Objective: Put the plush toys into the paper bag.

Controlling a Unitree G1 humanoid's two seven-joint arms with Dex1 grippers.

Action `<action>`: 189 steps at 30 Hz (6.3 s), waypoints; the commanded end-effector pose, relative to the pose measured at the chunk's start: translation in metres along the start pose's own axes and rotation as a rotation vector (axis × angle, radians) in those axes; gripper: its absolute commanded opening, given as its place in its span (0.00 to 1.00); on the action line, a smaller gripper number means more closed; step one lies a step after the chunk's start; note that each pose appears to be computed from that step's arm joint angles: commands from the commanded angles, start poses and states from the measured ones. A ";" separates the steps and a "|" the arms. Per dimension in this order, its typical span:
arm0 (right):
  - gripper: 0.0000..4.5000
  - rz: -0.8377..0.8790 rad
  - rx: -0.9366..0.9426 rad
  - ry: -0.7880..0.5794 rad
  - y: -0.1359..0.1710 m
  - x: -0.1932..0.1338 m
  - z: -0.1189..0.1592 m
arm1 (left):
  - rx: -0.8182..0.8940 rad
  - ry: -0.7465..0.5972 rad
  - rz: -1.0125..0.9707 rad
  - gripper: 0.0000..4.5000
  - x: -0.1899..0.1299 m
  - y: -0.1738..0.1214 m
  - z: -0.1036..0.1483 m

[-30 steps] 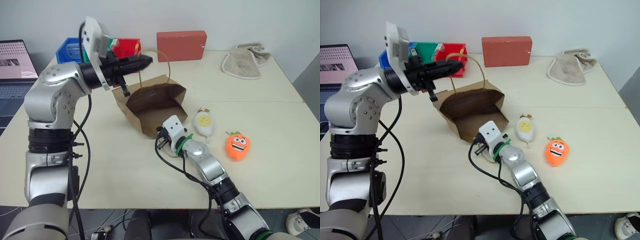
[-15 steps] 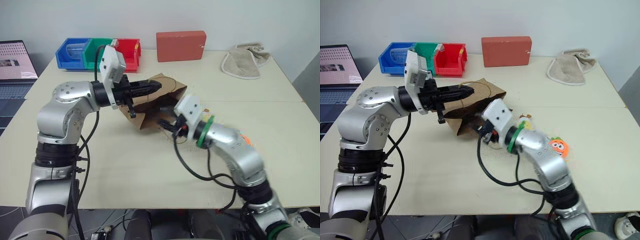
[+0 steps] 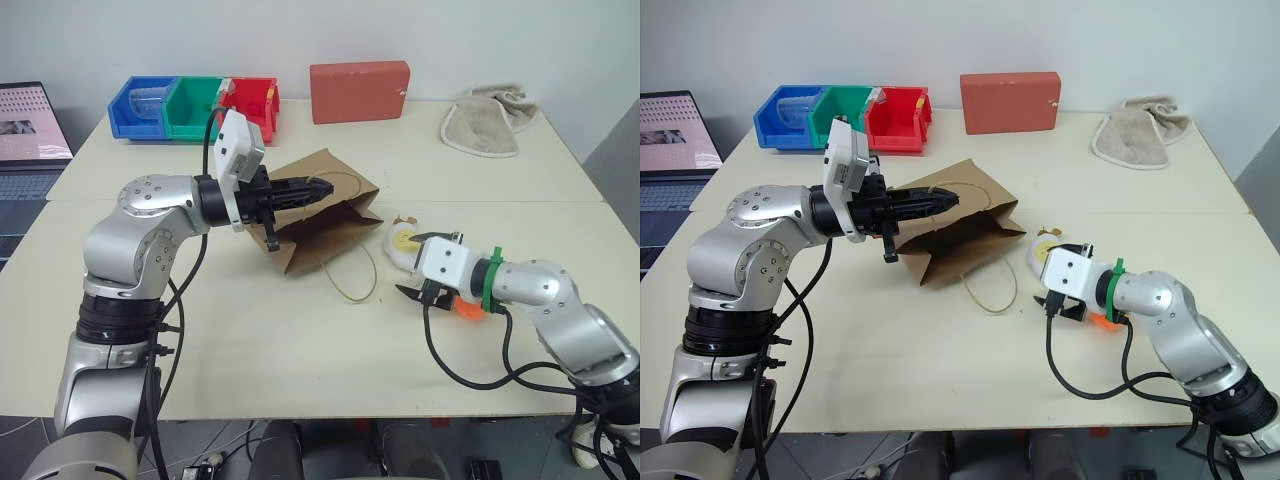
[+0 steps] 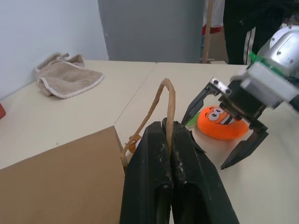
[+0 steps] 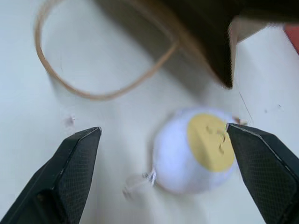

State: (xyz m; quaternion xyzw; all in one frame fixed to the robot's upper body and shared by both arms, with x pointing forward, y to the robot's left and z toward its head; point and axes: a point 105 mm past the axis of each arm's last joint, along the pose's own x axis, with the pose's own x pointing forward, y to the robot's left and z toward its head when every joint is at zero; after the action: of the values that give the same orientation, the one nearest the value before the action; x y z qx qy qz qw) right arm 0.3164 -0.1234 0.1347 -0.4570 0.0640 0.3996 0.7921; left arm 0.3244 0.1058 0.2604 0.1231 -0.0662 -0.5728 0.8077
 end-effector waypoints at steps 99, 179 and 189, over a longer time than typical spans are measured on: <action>0.01 0.037 0.083 0.288 -0.008 -0.087 -0.074 | -0.011 -0.097 0.001 0.00 0.003 -0.003 0.020; 0.07 0.142 1.001 -0.318 -0.012 0.005 0.034 | 0.020 -0.145 0.073 0.00 -0.006 0.013 0.043; 0.00 0.151 1.105 -0.564 -0.082 -0.059 0.067 | 0.016 -0.206 0.183 0.00 0.005 0.041 0.048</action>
State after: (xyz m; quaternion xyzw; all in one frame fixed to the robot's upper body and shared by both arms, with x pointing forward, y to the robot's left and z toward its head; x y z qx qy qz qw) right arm 0.3193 -0.1221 0.2336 0.1408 0.1086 0.4569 0.8716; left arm 0.3469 0.1071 0.3049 0.0567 -0.1390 -0.5208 0.8404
